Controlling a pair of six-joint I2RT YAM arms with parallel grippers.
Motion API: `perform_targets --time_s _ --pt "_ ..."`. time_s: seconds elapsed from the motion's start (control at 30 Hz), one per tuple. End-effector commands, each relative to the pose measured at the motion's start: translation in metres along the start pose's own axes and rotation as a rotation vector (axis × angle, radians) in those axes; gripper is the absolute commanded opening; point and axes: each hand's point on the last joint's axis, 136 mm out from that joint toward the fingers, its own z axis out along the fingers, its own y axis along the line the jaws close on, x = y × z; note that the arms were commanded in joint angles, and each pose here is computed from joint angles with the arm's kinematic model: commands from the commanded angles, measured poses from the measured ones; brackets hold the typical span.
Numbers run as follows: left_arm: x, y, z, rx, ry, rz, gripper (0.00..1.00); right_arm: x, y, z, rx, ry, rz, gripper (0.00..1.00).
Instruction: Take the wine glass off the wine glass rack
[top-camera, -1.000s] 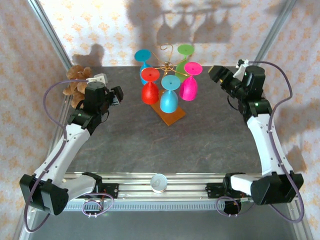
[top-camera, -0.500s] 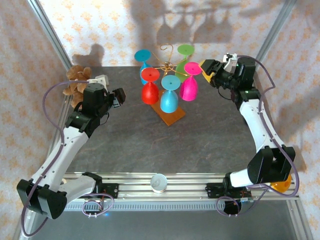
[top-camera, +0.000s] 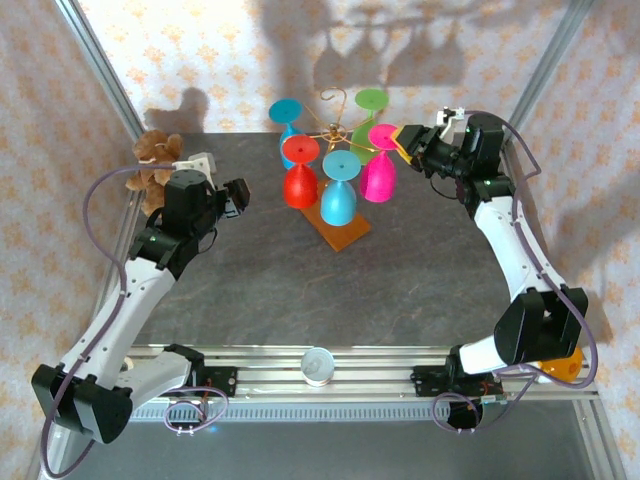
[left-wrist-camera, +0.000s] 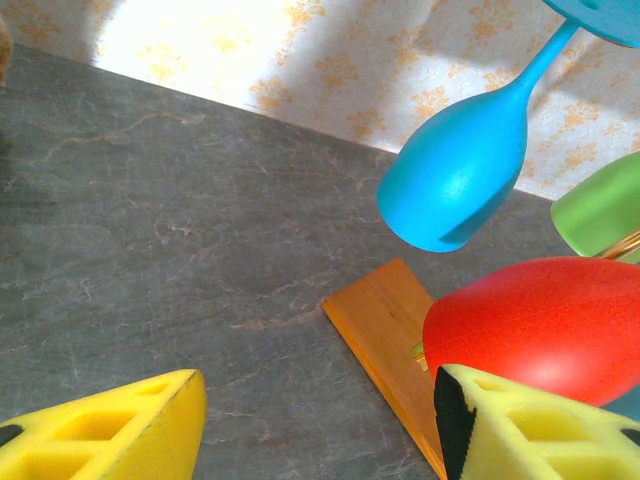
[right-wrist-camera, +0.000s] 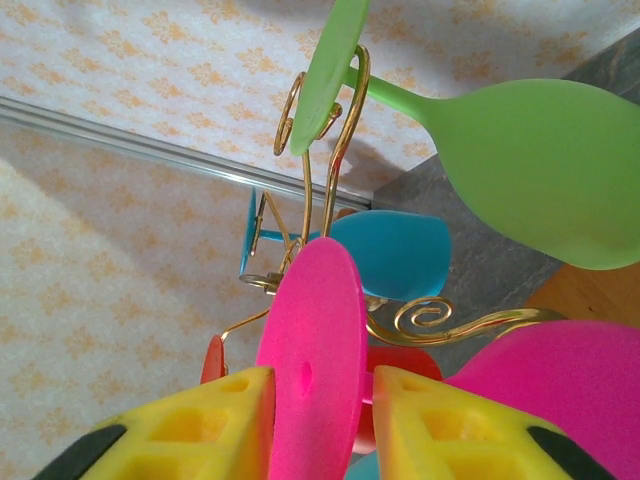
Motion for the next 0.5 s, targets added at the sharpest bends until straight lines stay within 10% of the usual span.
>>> perform_targets --time_s 0.0,0.47 --pt "-0.0067 -0.0072 -0.0051 0.034 -0.033 -0.012 0.63 -0.005 0.0229 -0.0013 -0.06 -0.001 -0.045 0.26" --pt "-0.0023 -0.0079 0.0007 0.037 -0.013 -0.02 0.63 -0.0023 0.025 -0.003 -0.057 0.023 -0.03 0.17"
